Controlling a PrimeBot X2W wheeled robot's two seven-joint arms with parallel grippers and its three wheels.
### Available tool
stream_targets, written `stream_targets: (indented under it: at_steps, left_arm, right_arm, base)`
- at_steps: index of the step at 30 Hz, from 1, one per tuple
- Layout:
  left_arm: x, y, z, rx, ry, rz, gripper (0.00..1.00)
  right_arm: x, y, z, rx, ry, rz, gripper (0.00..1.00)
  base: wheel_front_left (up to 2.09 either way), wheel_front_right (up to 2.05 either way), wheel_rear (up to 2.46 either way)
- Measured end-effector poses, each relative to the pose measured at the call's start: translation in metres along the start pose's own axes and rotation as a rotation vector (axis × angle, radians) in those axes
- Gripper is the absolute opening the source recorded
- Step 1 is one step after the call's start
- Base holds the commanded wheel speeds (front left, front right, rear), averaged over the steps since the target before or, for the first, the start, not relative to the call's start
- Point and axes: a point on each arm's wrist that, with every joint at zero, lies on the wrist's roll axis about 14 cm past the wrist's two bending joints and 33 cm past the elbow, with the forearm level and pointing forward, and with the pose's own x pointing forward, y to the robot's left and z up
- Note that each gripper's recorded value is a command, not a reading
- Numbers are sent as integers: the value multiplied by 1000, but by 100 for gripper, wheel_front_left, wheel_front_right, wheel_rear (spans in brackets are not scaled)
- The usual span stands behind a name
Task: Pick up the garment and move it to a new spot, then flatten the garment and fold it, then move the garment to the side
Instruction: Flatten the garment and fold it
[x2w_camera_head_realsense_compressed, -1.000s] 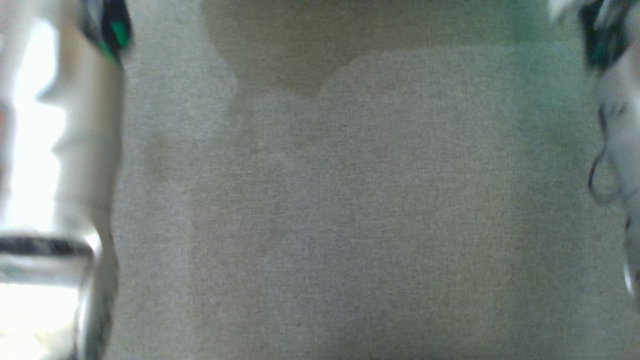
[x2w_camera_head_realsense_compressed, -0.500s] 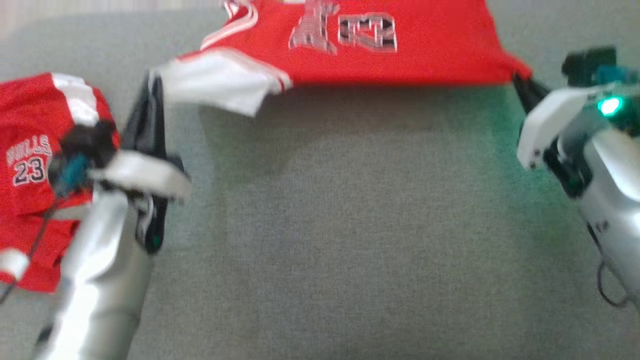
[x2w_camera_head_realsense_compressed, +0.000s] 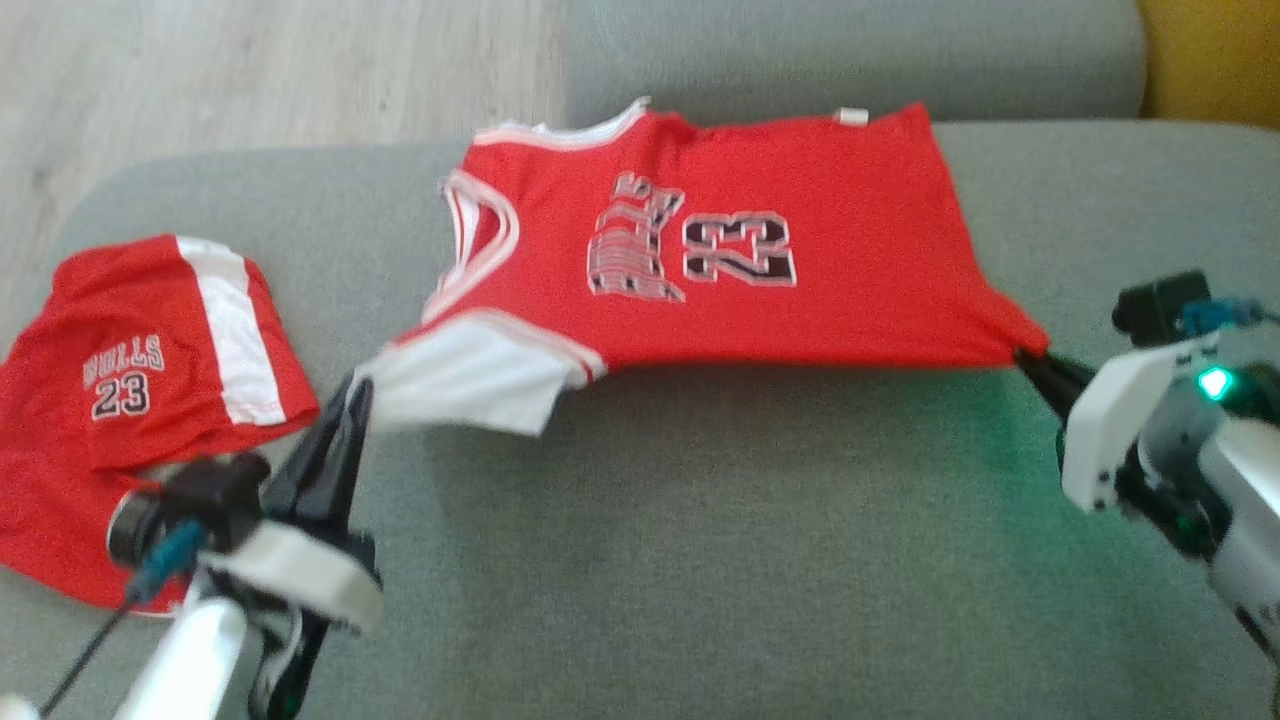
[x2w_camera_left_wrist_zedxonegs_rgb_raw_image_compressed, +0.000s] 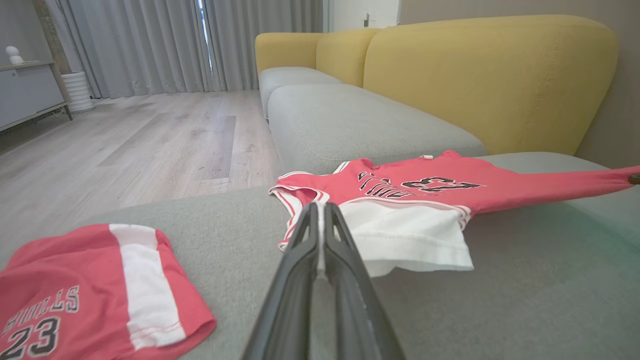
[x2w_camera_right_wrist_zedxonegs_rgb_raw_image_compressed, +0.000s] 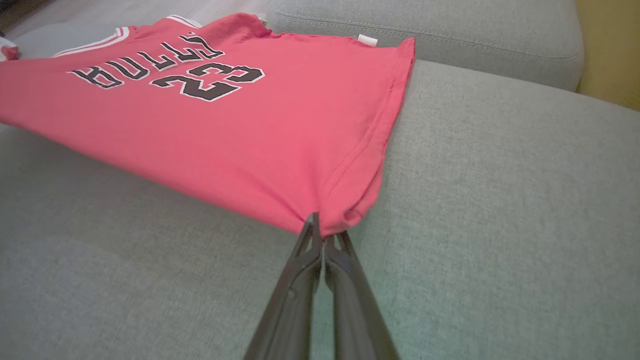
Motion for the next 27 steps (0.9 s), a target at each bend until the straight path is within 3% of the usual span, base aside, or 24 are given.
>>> stream_targets:
  at_steps: [15, 22, 27]
  left_arm:
    - [-80, -38, -16, 10, 95, -39, 0]
    - [-75, -38, -10, 39, 92, -46, 0]
    - [-48, -31, 8, 96, 58, -58, 0]
  right_arm:
    - [-56, 18, -61, 86, 129, 81, 0]
    - [-57, 16, -50, 95, 117, 78, 0]
    - [-50, 13, -46, 87, 130, 72, 0]
  base:
    - [0, 0, 0]
    - [0, 0, 0]
    - [0, 0, 0]
